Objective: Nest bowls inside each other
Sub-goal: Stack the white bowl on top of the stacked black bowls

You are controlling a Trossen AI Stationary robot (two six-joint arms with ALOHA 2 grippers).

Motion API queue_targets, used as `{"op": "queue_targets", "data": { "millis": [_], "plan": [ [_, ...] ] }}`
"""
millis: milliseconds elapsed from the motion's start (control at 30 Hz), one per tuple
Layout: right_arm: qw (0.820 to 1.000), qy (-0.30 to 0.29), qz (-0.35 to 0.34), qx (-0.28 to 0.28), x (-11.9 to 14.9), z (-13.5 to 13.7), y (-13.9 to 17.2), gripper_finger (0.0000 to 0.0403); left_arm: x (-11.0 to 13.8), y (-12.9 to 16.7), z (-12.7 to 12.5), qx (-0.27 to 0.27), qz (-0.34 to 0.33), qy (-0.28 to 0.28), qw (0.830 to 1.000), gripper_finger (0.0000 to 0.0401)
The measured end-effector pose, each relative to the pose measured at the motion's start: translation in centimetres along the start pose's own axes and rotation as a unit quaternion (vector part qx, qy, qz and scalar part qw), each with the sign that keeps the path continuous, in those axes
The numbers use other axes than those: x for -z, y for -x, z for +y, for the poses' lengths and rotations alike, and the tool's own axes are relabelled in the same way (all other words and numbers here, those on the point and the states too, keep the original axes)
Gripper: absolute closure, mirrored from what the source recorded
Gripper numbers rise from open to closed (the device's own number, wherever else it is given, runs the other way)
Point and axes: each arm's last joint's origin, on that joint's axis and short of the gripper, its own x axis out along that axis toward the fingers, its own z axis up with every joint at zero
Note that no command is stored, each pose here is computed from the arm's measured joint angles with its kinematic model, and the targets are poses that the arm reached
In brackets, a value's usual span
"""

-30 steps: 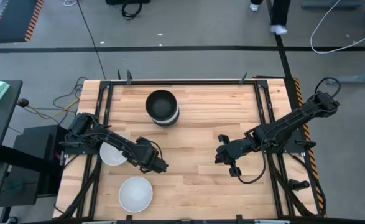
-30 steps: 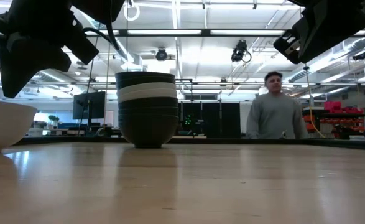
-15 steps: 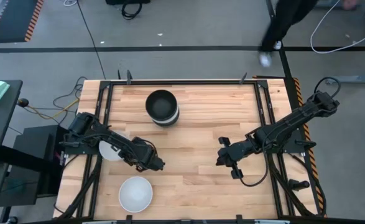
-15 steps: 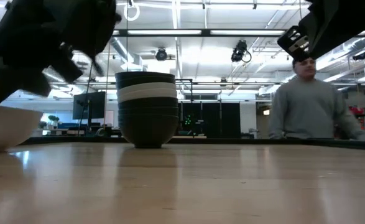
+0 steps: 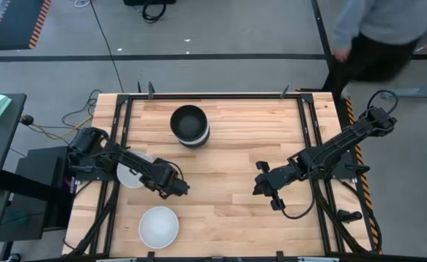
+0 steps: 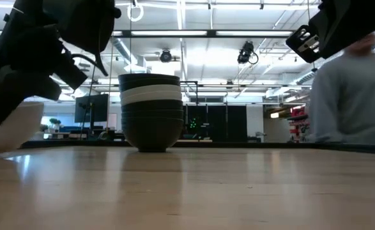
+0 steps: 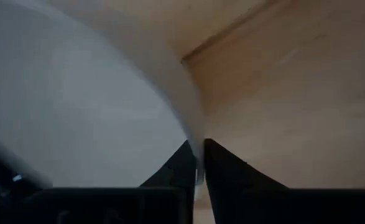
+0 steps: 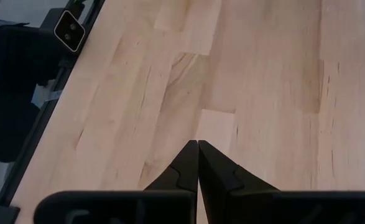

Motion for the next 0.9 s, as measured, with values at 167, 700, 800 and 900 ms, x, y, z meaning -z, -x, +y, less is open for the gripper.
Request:
{"op": "queue_targets", "data": {
  "millis": [167,700,800,900],
  "plan": [
    [1.0,0.0,-0.001,0.0,0.0,0.0,0.0,0.0385,0.0,0.4,0.3,0.009,-0.023,-0.006,1.0,0.0388],
    [1.0,-0.002,-0.001,0.0,0.0,0.0,0.0,0.0385,-0.2,5.6,1.5,-0.034,-0.083,-0.044,0.995,0.0388],
    [1.0,-0.002,-0.001,0.0,0.0,0.0,0.0,0.0385,-0.5,7.8,1.6,0.011,-0.115,-0.065,0.991,0.0388],
    [1.0,-0.003,-0.002,0.005,0.0,-0.1,0.0,0.0385,-1.3,10.3,2.4,0.037,-0.153,-0.066,0.985,0.0388]
  ]
}}
